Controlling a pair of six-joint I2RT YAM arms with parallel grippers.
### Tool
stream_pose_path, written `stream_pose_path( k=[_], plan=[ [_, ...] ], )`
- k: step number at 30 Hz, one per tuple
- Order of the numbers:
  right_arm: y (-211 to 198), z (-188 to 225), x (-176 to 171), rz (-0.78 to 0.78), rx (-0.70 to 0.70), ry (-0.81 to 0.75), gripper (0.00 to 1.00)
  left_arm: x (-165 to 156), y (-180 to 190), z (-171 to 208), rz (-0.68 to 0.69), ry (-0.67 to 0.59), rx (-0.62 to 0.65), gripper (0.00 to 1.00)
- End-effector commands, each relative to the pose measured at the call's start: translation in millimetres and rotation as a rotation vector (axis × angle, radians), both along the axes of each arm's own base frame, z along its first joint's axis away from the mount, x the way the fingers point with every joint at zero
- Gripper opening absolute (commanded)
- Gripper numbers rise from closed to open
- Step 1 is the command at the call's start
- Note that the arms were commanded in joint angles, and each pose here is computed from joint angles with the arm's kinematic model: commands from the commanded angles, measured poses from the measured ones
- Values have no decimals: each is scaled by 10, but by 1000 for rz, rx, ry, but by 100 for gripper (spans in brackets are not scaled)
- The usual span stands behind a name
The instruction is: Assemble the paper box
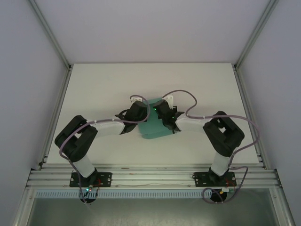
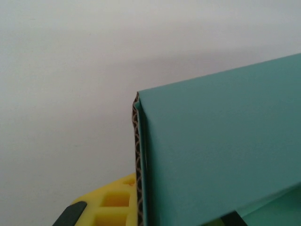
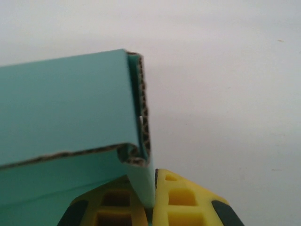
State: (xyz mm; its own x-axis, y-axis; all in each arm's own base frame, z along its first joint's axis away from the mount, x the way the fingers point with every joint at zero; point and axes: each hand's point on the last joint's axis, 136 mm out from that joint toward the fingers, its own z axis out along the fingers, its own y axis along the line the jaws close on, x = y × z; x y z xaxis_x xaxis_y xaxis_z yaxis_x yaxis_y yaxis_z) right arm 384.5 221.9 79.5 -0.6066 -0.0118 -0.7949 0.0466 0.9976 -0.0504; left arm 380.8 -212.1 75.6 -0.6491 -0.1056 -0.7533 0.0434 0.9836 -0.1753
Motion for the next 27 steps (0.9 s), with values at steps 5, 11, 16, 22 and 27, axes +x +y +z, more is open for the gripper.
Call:
stream_pose_path(
  k=[5,11,16,22,27],
  plan=[
    [-904,21,-14,-450,-299,-88,0,-47,91,-65,54,38,24,0],
    [-411,-265,137,-142,-50,-59,12,-38,72,-122,42,60,45,0],
    [-130,-227,170,73,107,-54,23,-37,47,-131,25,59,44,0],
    [-19,-144,154,189,121,-52,25,-34,15,-150,6,63,45,0],
    [-73,-74,213,176,144,-70,21,-35,-3,-157,-5,66,45,0]
  ],
)
